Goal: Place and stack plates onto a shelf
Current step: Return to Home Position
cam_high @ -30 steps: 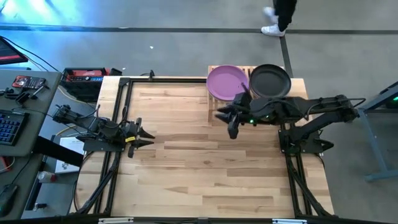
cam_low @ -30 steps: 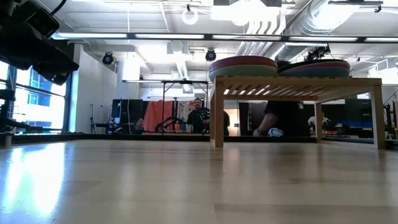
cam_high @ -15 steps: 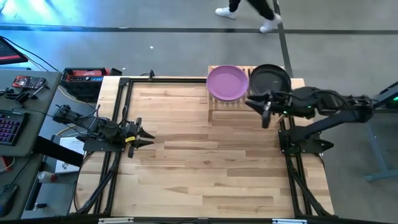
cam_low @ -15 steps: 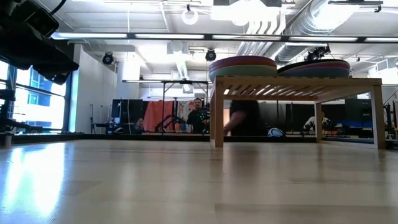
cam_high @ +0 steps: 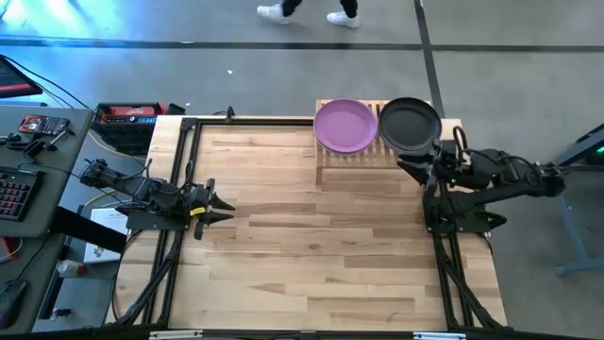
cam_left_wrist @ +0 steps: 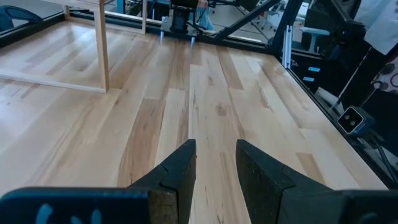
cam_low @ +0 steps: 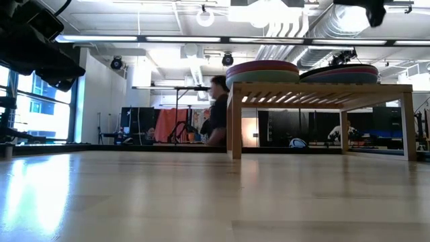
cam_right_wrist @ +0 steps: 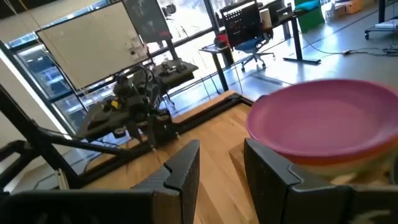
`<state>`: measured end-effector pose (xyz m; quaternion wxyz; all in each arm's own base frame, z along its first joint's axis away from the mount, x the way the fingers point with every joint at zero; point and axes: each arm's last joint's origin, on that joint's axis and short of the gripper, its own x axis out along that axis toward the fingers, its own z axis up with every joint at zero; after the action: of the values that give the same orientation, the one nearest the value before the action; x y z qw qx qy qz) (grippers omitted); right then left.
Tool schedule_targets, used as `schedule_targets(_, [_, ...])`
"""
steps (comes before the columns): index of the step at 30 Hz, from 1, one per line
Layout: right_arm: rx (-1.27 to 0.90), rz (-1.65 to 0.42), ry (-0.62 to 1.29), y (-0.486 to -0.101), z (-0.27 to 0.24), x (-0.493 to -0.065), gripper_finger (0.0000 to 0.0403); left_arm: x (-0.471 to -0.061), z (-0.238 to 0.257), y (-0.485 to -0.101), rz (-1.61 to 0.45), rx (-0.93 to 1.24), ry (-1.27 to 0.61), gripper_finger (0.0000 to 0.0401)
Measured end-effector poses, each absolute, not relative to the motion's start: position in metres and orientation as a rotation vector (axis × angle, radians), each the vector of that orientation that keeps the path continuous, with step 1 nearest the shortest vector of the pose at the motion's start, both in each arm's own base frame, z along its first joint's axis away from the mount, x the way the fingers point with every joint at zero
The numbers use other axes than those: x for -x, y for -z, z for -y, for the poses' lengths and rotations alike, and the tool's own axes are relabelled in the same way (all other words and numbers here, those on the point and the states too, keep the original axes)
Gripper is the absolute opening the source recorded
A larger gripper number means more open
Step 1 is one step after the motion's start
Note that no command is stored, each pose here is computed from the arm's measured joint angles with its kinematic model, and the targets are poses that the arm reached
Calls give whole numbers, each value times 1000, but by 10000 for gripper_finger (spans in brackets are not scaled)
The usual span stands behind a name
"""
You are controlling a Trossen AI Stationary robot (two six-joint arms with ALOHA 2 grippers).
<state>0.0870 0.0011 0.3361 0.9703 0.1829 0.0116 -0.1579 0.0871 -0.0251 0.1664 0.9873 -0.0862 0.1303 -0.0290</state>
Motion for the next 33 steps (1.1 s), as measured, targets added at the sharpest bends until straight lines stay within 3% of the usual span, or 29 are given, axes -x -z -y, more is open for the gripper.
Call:
schedule_targets(15, [-370,26,224,-246,-1,-75,108,-87,24,-167,-253,167,9,102])
schedule_targets(33, [-356,-20,-67,-191,-12,-89,108,-87,23,-167,-247,77,-6,102])
